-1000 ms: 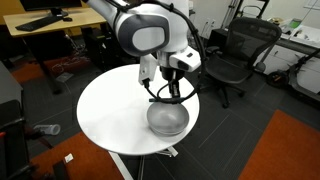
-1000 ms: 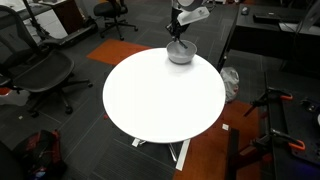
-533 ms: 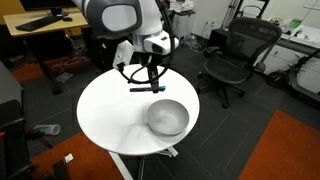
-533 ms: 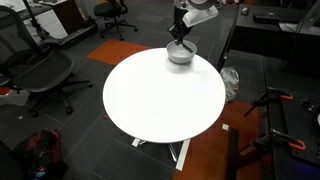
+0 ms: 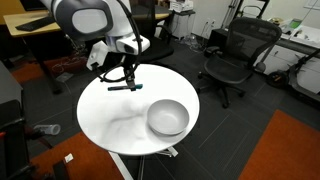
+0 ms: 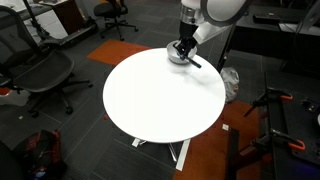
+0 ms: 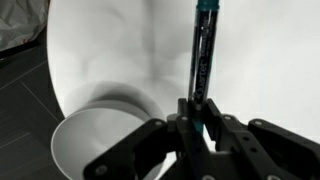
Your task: Remove the marker from the bowl and put it on the table
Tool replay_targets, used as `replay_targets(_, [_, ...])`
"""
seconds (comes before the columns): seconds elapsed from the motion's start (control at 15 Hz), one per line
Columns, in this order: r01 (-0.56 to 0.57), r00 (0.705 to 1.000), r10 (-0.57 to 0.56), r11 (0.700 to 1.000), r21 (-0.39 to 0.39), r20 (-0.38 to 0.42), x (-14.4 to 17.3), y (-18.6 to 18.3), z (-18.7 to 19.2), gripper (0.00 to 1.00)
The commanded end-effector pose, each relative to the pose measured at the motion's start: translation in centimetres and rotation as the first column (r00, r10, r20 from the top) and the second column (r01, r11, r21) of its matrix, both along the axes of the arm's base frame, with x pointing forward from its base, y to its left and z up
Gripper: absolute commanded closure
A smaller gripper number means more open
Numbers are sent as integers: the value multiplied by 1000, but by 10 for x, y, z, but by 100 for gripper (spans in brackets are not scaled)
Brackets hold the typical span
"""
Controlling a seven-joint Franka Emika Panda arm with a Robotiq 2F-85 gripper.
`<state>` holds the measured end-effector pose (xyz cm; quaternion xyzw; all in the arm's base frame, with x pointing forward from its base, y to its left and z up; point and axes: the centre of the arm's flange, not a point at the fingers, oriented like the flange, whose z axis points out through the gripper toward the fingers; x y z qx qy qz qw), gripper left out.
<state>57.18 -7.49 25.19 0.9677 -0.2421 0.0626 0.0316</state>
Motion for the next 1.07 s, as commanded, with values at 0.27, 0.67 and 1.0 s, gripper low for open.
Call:
replay_targets(0.27, [-110,994,110,994,16,26,-41,69,-35,95])
replay_targets(0.67, [-156,988,155,988,13,26,-58,92,-62,95])
replay_targets(1.0, [-172,985,172,985,-14,29,-61,93,-84,95])
